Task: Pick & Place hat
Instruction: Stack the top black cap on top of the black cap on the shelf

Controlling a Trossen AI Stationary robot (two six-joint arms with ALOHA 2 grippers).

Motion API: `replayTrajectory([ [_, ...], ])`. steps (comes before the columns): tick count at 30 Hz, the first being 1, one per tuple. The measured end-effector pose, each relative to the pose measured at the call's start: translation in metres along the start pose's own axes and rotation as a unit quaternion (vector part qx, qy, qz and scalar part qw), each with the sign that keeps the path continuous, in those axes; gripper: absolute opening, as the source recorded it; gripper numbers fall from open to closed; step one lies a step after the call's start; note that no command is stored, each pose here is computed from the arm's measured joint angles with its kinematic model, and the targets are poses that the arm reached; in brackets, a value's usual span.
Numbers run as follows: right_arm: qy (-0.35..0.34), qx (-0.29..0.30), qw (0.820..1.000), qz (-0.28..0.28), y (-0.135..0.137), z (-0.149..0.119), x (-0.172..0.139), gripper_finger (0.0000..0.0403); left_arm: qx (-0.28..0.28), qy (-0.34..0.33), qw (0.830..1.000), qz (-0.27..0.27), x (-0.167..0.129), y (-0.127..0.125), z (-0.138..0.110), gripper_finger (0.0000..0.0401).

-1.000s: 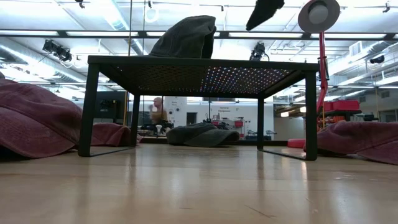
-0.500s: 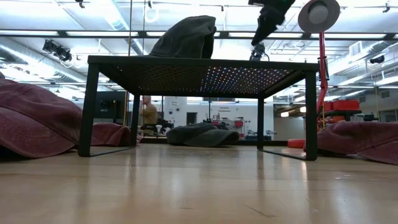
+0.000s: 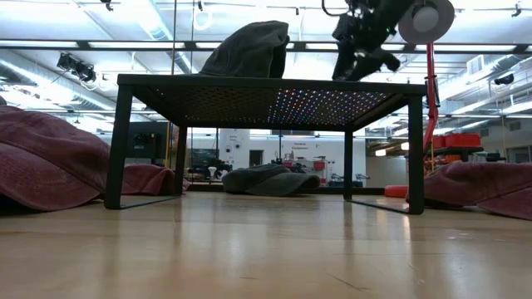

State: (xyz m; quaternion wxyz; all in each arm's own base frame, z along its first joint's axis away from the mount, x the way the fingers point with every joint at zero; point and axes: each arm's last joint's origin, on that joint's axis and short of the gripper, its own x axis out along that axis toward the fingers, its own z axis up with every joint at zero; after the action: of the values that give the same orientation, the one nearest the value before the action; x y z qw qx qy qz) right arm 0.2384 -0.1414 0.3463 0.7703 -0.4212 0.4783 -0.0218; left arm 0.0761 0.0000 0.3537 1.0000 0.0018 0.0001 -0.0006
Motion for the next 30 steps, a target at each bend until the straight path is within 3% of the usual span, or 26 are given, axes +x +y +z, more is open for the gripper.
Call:
replayTrajectory([
  [5,-0.024,-0.058,0.998,0.008,0.011,-0.016,0.016,0.0220,0.000,0.000,1.000,0.000,0.000,0.000,0.000,0.0048],
  [30,-0.012,-0.041,0.999,0.006,0.002,-0.045,0.081,0.0220,0.000,0.000,1.000,0.000,0.000,0.000,0.000,0.0048],
])
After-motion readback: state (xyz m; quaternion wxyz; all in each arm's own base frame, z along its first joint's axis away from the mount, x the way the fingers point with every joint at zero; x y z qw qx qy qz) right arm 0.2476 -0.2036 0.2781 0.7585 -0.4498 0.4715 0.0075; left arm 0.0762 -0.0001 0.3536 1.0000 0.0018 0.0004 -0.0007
